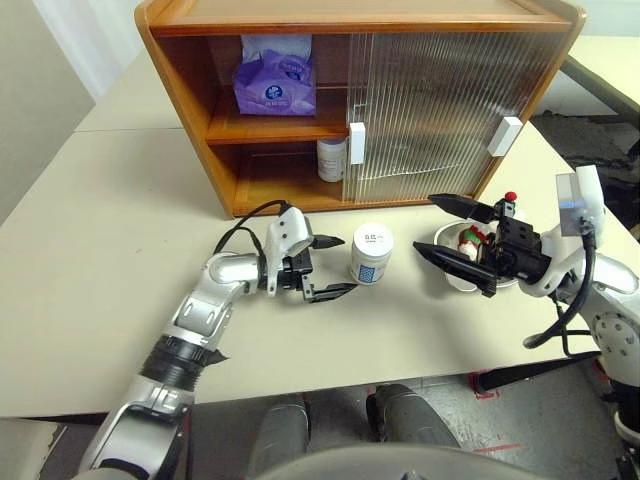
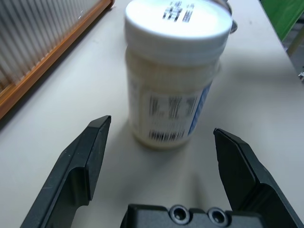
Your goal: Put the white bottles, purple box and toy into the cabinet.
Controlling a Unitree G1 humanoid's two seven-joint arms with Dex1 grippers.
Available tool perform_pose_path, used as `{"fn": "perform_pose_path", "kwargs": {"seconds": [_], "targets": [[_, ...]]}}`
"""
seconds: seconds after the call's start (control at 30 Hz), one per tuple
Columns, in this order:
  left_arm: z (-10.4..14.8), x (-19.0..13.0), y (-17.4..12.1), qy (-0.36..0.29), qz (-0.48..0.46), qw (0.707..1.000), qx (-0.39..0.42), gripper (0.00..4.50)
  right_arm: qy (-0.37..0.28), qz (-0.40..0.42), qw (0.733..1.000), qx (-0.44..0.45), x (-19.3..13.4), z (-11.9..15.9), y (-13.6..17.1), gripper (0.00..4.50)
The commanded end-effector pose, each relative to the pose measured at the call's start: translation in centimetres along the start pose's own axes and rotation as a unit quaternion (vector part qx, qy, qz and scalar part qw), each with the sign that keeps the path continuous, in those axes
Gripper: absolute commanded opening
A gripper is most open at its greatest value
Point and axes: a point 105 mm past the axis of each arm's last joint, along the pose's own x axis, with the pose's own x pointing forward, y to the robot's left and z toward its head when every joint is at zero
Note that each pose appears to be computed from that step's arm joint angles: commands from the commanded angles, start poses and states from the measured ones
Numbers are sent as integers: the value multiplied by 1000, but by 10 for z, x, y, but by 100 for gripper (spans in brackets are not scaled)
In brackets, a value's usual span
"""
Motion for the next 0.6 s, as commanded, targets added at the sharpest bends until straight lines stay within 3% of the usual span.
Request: {"fn": "perform_pose_path", "kwargs": {"seconds": [0.03,0.3,0.4,0.47,0.6], "targets": [[-3,12,1,-3,7,1000,-9,447,1,-4,1000,-7,-5,-1,0,450],[-12,33,-14,0,-20,999,-42,447,-1,-6,1000,-4,-9,-7,3,450],[-18,34,-14,15,-17,998,-51,385,-1,-7,1000,-5,-10,-8,2,450],[-18,32,-11,12,-4,998,-55,321,-2,-6,1000,-5,-10,-9,1,450],[-16,24,-2,3,27,998,-64,307,-2,-5,1000,-4,-11,-13,1,450]]}}
